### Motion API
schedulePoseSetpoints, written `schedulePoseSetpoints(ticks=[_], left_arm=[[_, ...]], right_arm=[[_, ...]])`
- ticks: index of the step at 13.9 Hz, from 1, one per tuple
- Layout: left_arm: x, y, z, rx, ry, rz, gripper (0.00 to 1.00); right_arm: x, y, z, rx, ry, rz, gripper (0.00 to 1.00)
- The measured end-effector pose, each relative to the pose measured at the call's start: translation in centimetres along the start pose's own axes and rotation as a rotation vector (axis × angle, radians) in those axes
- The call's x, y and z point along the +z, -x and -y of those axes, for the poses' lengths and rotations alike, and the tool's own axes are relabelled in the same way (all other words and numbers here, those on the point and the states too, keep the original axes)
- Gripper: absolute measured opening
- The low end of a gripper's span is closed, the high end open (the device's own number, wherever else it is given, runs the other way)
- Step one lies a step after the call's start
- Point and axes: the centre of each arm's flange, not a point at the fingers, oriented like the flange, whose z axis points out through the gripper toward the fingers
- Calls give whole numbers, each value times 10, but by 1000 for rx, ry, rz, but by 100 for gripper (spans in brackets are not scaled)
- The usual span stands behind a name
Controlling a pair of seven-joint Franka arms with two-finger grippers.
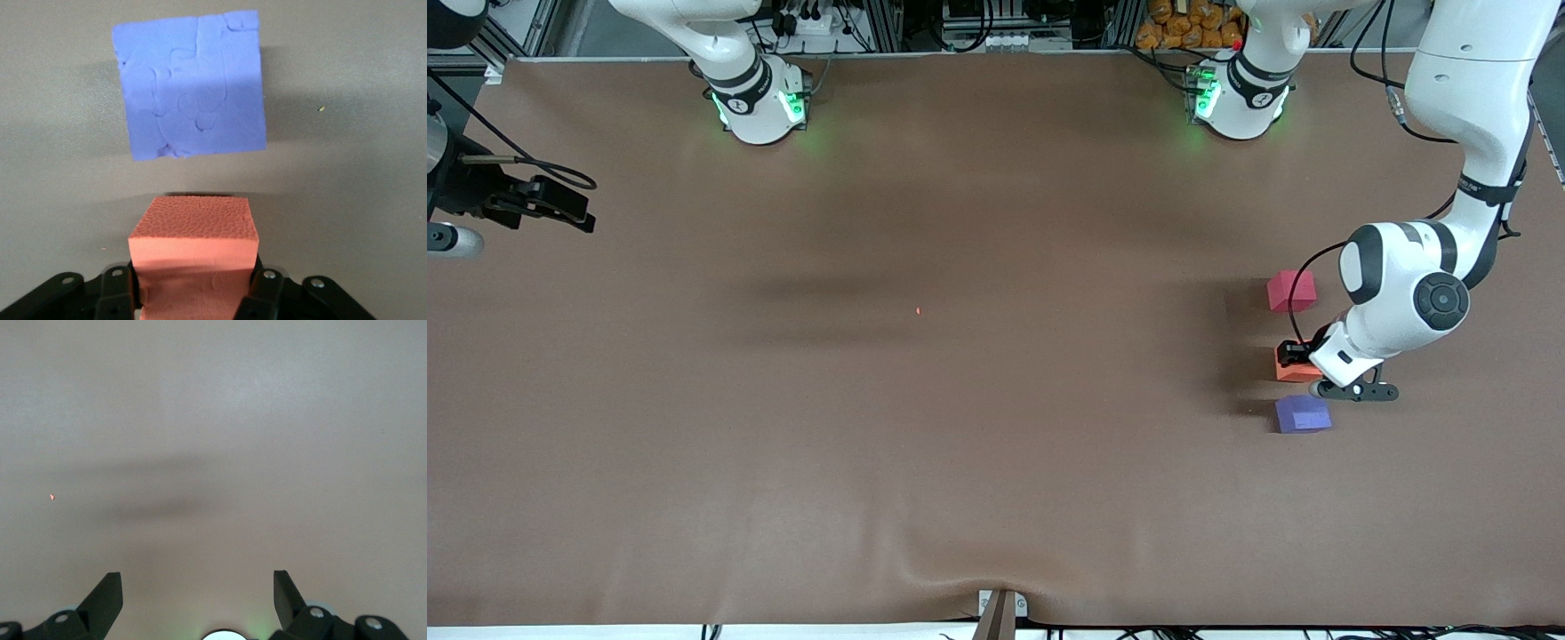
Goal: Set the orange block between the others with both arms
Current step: 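Lower the orange cube beside the blue cube and open the left gripper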
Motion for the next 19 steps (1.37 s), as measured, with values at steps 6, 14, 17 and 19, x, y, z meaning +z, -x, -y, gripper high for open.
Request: schedulePoseSetpoints(ticks=[6, 14, 17, 19], left_arm=[[4, 2, 0, 0, 1, 7, 55], [12, 9, 0, -1, 3, 29, 55], [12, 9, 0, -2, 2, 29, 55], [12, 10, 0, -2, 2, 29, 55]], right_arm=[[0, 0, 0, 0, 0, 1, 100], [2, -1, 0, 0, 0, 5, 100], [3, -1, 0, 0, 0, 5, 100], [3, -1, 0, 0, 0, 5, 100]])
